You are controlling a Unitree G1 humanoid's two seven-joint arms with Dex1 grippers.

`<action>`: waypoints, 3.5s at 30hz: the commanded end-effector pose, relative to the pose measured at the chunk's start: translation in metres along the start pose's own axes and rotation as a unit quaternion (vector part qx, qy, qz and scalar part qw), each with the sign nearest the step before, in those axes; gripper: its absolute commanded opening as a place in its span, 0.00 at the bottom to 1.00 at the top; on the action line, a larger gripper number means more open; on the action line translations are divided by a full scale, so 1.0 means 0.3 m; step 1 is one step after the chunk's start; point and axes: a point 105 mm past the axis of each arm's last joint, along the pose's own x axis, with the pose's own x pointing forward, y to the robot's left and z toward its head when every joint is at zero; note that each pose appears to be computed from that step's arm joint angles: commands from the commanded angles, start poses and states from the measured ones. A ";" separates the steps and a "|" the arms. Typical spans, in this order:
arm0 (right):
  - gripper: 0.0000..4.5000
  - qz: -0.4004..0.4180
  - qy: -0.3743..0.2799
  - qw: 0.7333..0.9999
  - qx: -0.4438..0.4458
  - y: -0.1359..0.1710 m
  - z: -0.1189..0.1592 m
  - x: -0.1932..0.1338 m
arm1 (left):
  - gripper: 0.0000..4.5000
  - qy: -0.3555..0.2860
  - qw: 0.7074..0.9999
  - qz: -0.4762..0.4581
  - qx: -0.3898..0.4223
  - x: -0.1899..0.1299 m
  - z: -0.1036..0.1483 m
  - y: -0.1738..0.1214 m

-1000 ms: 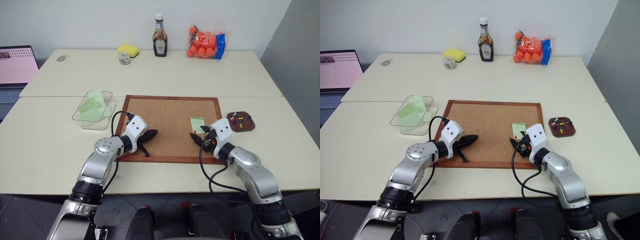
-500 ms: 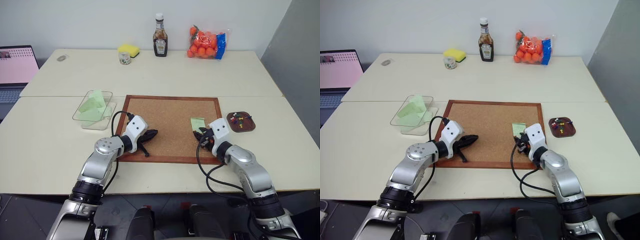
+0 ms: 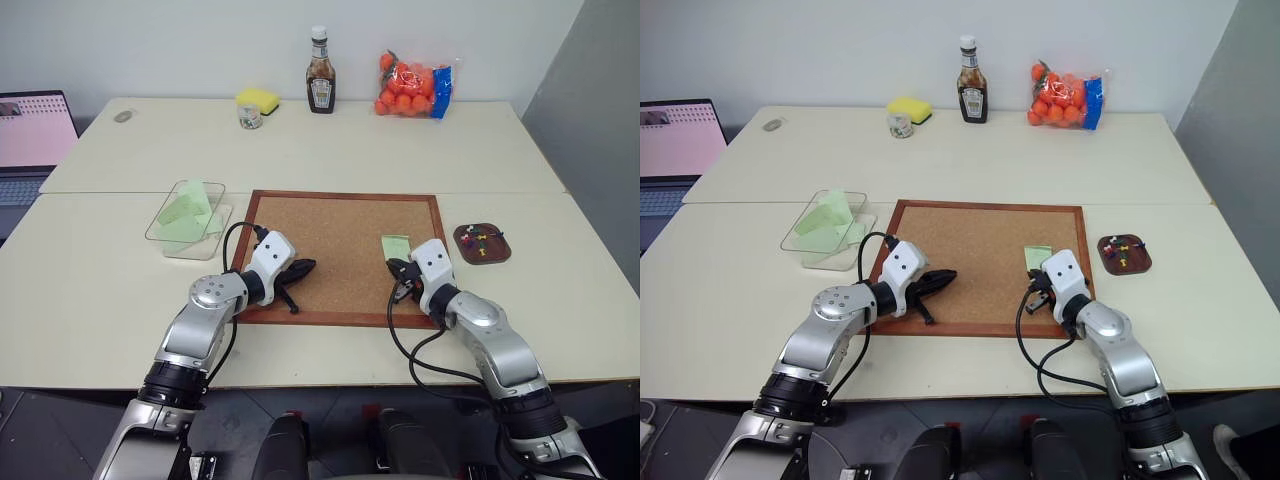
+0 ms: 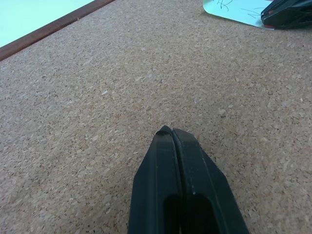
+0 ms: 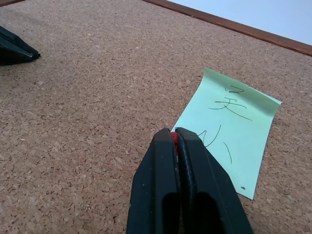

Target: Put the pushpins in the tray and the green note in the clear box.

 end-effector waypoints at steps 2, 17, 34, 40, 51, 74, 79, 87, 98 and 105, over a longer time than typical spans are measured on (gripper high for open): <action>0.01 -0.031 -0.108 0.993 -0.031 -0.038 0.159 -0.040 | 0.00 0.010 1.000 -0.007 0.009 -0.001 -0.013 -0.014; 0.01 -0.019 -0.132 0.990 -0.056 -0.038 0.216 -0.068 | 0.00 0.004 1.000 -0.004 0.002 0.003 -0.006 -0.007; 0.00 0.043 -0.137 0.981 -0.127 0.016 0.260 -0.040 | 0.41 -0.095 0.972 -0.035 -0.213 0.028 0.301 0.070; 0.00 0.056 -0.139 0.977 -0.154 0.031 0.265 -0.036 | 0.67 -0.090 0.954 -0.075 -0.277 0.045 0.358 0.035; 0.00 0.071 -0.146 0.968 -0.194 0.054 0.283 -0.030 | 0.93 -0.046 0.913 -0.098 -0.393 0.136 0.377 -0.023; 0.00 0.083 -0.158 0.957 -0.228 0.080 0.315 -0.028 | 0.29 -0.043 0.845 -0.119 -0.520 0.206 0.384 -0.060; 0.00 0.078 -0.163 0.954 -0.240 0.082 0.319 -0.030 | 0.08 -0.052 0.835 -0.123 -0.534 0.199 0.390 -0.052; 0.00 0.064 -0.178 0.949 -0.252 0.076 0.334 -0.034 | 0.01 -0.061 0.817 -0.116 -0.561 0.196 0.387 -0.040; 0.00 0.018 -0.217 0.940 -0.263 0.049 0.370 -0.047 | 0.01 -0.059 0.814 -0.097 -0.570 0.198 0.374 -0.032; 0.00 -0.080 -0.204 0.959 -0.178 -0.078 0.359 -0.108 | 0.01 -0.079 0.852 -0.089 -0.510 0.162 0.391 -0.014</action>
